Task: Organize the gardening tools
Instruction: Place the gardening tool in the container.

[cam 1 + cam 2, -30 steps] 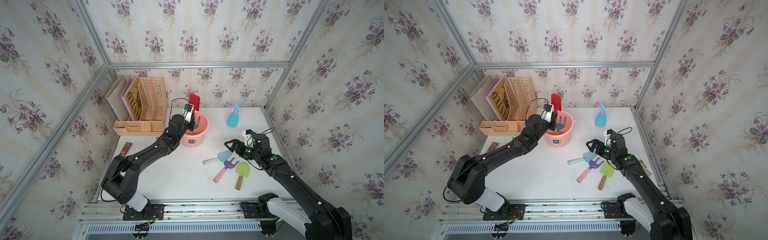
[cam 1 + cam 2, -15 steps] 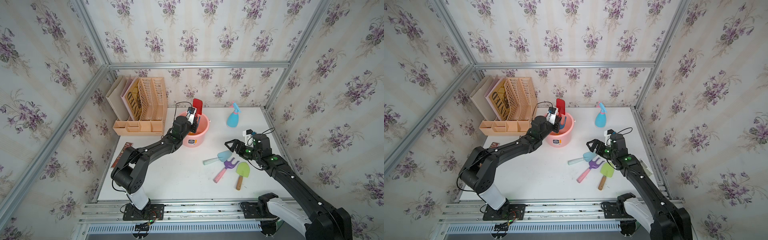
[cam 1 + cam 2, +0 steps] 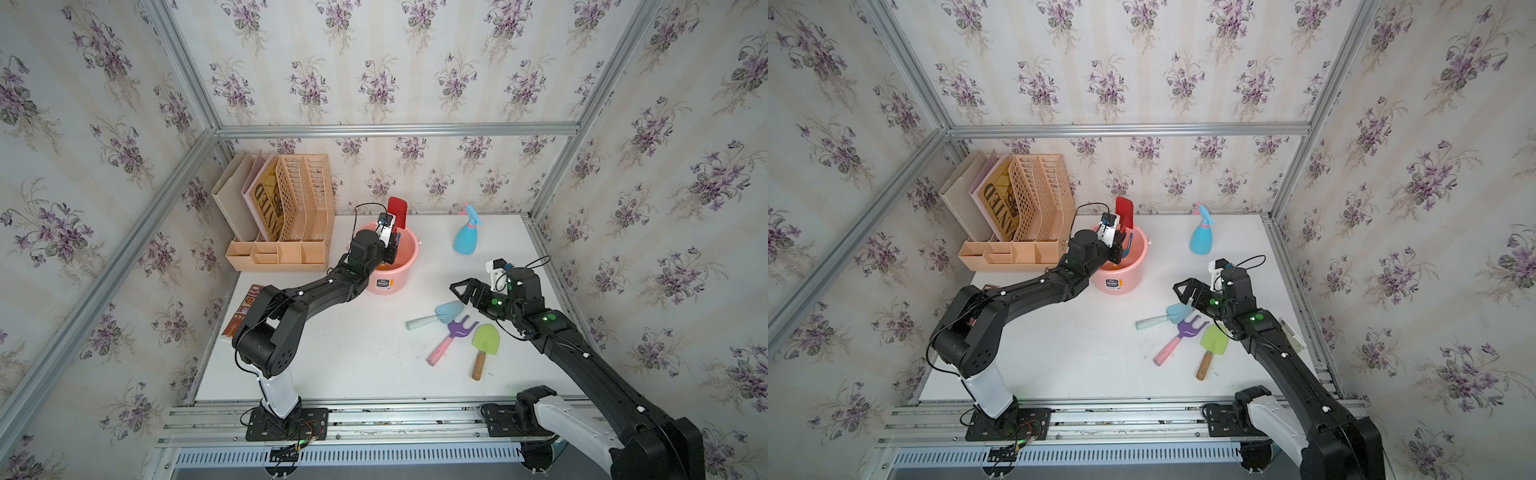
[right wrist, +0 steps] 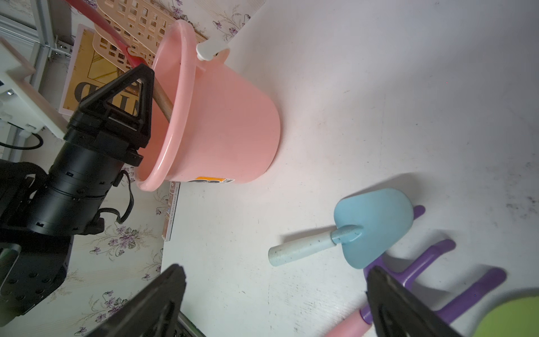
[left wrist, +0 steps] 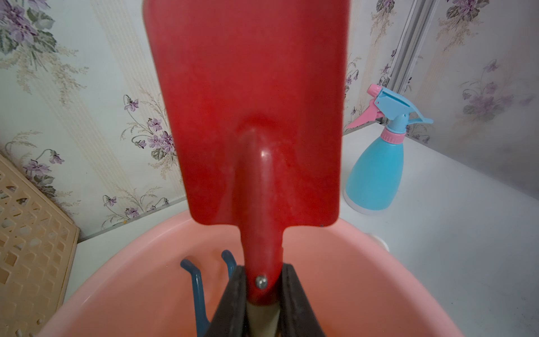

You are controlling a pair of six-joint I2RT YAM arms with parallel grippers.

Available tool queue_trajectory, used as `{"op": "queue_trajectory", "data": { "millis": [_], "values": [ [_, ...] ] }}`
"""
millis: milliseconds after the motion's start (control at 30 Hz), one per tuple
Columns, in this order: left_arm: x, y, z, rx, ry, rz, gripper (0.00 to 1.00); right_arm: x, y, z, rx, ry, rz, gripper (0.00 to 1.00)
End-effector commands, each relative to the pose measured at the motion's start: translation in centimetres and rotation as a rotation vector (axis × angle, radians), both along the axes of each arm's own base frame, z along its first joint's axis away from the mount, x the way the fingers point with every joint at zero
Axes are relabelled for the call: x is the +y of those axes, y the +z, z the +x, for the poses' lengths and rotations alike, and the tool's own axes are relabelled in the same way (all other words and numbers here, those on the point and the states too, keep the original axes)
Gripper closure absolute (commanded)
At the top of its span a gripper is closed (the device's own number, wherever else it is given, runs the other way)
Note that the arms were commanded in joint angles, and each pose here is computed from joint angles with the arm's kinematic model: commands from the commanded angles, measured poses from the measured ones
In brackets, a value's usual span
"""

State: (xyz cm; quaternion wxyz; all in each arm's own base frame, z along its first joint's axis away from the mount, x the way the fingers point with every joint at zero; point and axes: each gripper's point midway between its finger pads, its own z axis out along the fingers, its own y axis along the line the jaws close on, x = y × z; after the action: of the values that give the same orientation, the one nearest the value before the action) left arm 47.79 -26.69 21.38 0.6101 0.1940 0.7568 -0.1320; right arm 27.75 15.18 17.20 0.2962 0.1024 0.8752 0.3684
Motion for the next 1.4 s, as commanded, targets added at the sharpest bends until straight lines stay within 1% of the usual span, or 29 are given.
{"op": "queue_trajectory", "data": {
  "millis": [0, 500, 567, 633, 667, 700, 800, 867, 1067, 1167, 1300, 1367],
  "values": [
    [-0.1, 0.1, 0.3, -0.001, 0.000, 0.009, 1.00, -0.2, 0.3, 0.1, -0.010, -0.010, -0.006, 0.00],
    [-0.6, -2.5, 1.0, 0.064, -0.005, 0.045, 0.95, -0.3, 0.4, 0.2, -0.014, -0.012, -0.008, 0.00],
    [-0.6, -2.6, 1.1, 0.067, -0.006, 0.049, 0.93, -0.4, 0.5, 0.2, -0.013, -0.014, -0.008, 0.00],
    [-0.7, -2.7, 1.0, 0.071, -0.006, 0.055, 0.87, -0.4, 0.5, 0.2, -0.014, -0.013, -0.008, 0.00],
    [-0.6, -2.7, 1.1, 0.072, -0.004, 0.055, 0.80, -0.4, 0.6, 0.2, -0.017, -0.013, -0.007, 0.00],
    [-0.6, -2.8, 1.0, 0.074, -0.003, 0.057, 0.74, -0.4, 0.7, 0.2, -0.018, -0.015, -0.006, 0.00],
    [-0.5, -2.8, 0.9, 0.075, -0.002, 0.059, 0.64, -0.4, 0.8, 0.2, -0.019, -0.013, -0.006, 0.00],
    [-0.5, -2.9, 1.0, 0.077, -0.001, 0.064, 0.61, -0.4, 0.9, 0.2, -0.021, -0.012, -0.006, 0.00],
    [-0.6, -3.0, 0.9, 0.081, -0.004, 0.066, 0.58, -0.4, 1.2, 0.2, -0.026, -0.014, -0.006, 0.00],
    [-0.5, -2.4, 0.8, 0.066, -0.003, 0.057, 0.55, -0.5, 1.2, 0.2, -0.025, -0.014, -0.008, 0.00],
    [-0.3, -0.7, 0.5, 0.017, 0.001, 0.038, 0.46, -0.6, 0.3, 0.0, -0.001, -0.010, -0.028, 0.00],
    [-0.4, 0.7, 0.1, -0.019, -0.003, 0.029, 0.37, -0.8, -0.2, -0.1, 0.015, -0.011, -0.045, 0.00]
  ]
}}
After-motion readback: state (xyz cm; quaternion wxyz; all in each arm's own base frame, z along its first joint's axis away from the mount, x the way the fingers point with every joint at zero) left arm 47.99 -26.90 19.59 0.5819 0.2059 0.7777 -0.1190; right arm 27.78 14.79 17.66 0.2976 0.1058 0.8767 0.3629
